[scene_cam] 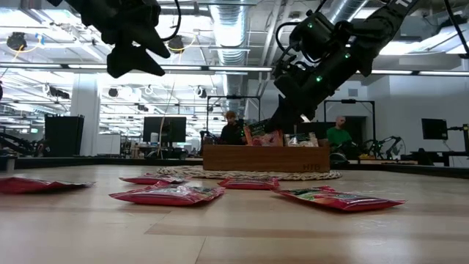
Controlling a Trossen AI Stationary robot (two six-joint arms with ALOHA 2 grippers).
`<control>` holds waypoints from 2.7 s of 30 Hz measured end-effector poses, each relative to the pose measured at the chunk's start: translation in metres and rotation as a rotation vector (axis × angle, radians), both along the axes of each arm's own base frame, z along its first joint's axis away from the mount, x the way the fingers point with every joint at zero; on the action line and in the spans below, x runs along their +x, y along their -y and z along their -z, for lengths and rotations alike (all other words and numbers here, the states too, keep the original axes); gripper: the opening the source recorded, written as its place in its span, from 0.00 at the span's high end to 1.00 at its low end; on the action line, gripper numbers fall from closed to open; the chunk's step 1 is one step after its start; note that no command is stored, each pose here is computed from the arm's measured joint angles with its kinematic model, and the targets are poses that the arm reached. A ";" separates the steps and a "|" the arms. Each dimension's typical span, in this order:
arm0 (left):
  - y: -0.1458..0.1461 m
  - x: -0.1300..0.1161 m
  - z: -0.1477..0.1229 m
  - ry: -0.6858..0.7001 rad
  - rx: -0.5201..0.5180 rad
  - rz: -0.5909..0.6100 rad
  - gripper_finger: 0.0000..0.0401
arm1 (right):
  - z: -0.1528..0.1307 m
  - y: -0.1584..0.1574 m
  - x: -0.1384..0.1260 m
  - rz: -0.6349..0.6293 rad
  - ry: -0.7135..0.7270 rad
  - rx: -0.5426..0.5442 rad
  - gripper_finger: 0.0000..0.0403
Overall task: Pick & Place Tea
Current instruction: Put the orange tea bag into the middle slot of the wooden organizer
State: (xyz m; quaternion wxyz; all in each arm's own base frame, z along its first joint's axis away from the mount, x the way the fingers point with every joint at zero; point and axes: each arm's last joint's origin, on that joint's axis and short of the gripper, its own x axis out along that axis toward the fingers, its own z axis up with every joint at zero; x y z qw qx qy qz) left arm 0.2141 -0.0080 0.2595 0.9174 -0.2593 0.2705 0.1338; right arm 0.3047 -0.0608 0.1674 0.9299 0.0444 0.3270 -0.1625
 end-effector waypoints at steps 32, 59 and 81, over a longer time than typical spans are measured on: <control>0.001 0.000 0.000 -0.002 -0.016 0.017 0.51 | -0.007 0.003 -0.009 0.078 -0.010 -0.030 1.00; 0.001 0.000 0.000 -0.002 -0.009 0.022 0.51 | 0.009 -0.003 -0.019 0.045 -0.032 0.027 0.86; 0.001 0.000 0.000 -0.004 0.002 0.029 0.51 | -0.012 -0.006 -0.038 0.030 -0.083 0.014 0.56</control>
